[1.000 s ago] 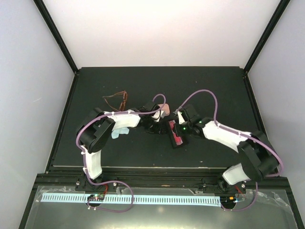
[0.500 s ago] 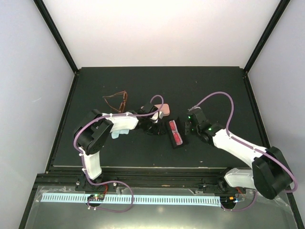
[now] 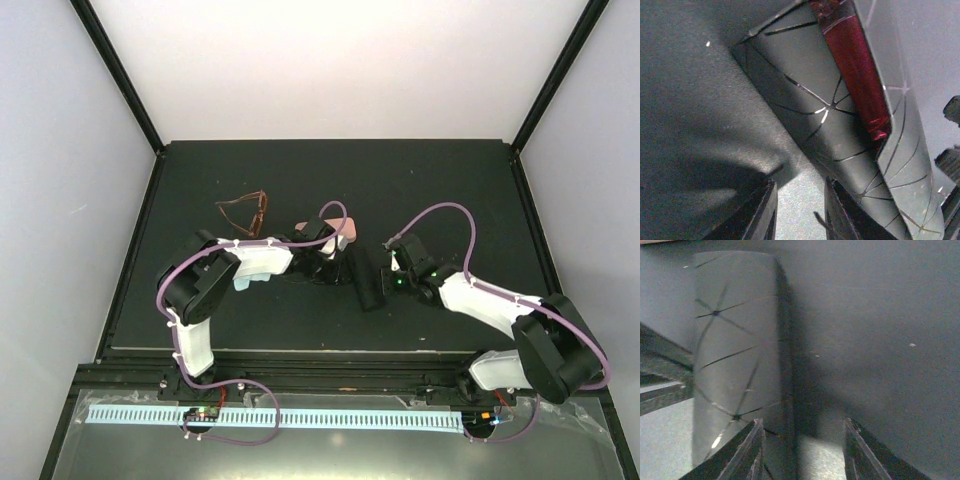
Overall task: Organize the sunglasses
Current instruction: Close the sunglasses case at the center of the board, then move the sunglasses case at the center of the board.
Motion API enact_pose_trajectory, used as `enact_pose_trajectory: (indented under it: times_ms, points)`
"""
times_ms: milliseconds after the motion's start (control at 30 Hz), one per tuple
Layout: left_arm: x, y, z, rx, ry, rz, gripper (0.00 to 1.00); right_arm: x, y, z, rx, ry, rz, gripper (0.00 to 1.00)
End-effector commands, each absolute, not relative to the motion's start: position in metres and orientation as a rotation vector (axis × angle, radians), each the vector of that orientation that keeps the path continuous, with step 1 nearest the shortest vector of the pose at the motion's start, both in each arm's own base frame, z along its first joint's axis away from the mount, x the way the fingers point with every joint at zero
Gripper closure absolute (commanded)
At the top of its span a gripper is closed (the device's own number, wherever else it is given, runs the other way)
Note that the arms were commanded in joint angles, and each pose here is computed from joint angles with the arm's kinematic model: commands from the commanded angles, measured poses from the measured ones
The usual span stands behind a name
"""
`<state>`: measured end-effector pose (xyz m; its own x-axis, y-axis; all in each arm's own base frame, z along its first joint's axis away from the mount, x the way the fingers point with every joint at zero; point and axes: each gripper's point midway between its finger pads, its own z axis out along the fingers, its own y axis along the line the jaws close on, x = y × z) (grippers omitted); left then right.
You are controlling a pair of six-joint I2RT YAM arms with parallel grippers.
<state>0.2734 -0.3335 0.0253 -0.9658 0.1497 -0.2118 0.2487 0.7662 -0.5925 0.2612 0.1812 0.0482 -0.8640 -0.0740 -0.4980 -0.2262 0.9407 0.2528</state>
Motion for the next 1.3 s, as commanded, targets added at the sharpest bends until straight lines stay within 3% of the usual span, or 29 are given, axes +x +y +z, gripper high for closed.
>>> enact_pose_trajectory:
  times_ms: [0, 133, 300, 700, 1033, 1267]
  points:
    - [0.265, -0.335, 0.010, 0.316, 2.857, -0.971, 0.72, 0.260, 0.204, 0.057, -0.314, 2.544, 0.576, 0.54]
    - [0.265, -0.334, 0.009, 0.317, 2.857, -0.953, 0.72, 0.255, 0.209, 0.048, -0.360, 2.563, 0.607, 0.44]
    - [0.269, -0.330, 0.016, 0.308, 2.833, -0.915, 0.72, 0.251, 0.211, 0.038, -0.380, 2.595, 0.620, 0.41]
    - [0.291, -0.291, 0.054, 0.180, 2.695, -0.708, 0.73, 0.265, 0.176, 0.021, -0.245, 2.680, 0.139, 0.49]
    - [0.294, -0.267, 0.079, 0.145, 2.613, -0.674, 0.70, 0.266, 0.214, 0.063, -0.354, 2.590, 0.400, 0.43]
    - [0.292, -0.262, 0.080, 0.156, 2.606, -0.676, 0.69, 0.267, 0.209, 0.049, -0.362, 2.617, 0.305, 0.36]
